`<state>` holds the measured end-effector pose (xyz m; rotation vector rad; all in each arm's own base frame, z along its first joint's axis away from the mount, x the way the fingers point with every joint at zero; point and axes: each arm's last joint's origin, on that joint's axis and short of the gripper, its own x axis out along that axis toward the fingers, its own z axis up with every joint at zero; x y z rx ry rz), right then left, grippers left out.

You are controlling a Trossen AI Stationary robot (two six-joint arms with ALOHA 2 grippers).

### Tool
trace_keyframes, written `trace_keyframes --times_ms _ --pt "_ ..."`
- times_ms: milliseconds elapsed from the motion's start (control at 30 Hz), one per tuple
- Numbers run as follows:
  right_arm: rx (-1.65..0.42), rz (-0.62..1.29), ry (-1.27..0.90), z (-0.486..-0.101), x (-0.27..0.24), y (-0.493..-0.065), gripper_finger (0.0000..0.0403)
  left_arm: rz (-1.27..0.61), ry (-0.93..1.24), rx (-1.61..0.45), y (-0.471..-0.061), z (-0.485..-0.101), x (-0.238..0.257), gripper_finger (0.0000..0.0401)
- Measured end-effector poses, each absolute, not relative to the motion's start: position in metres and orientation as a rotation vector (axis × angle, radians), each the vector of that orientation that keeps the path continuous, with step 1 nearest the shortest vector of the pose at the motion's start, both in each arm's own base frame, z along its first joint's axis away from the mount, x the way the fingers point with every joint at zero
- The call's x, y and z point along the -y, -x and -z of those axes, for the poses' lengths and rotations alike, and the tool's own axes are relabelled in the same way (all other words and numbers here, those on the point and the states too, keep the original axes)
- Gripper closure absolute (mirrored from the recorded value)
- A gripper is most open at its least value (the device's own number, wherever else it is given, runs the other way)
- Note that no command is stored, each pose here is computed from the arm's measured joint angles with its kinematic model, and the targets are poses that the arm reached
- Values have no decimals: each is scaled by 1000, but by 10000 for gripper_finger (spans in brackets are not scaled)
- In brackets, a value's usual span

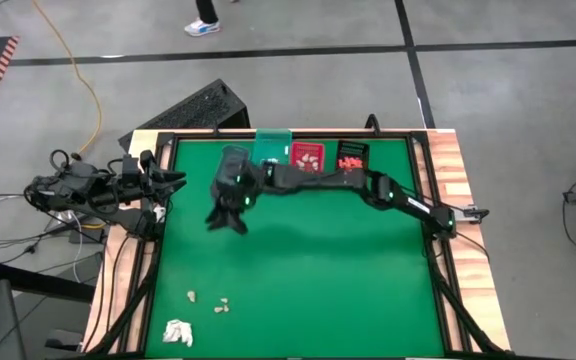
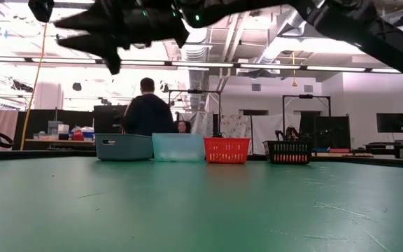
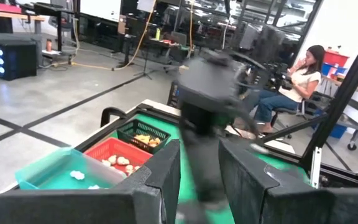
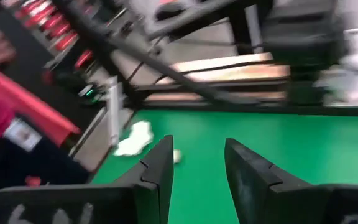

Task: Sort Halloween decoration
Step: Put the white skull toy into the blue bin

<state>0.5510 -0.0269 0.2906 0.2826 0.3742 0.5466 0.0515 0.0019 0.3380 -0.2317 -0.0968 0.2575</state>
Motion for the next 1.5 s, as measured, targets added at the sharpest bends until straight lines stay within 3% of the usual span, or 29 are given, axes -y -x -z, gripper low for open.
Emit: trace_keyframes --times_ms 233,500,667,867,1167,1500 --pt "-434 -678 -209 -282 -48 -549 265 -254 231 95 -52 -338 -2 302" --pt "-493 -589 99 -265 -119 -539 265 -254 218 64 -52 -335 -2 302" --pt "-480 -602 78 -247 -153 -541 265 -255 201 51 -52 -334 -2 302" --pt "-511 -567 -24 -208 -167 -552 265 -255 168 40 -52 -333 -2 302" --pt "-572 -442 -3 -151 -172 -562 265 -258 139 19 -52 -331 -2 302" --pt "-616 -409 -27 -126 -170 -565 265 -260 131 -3 -52 -329 -2 302"
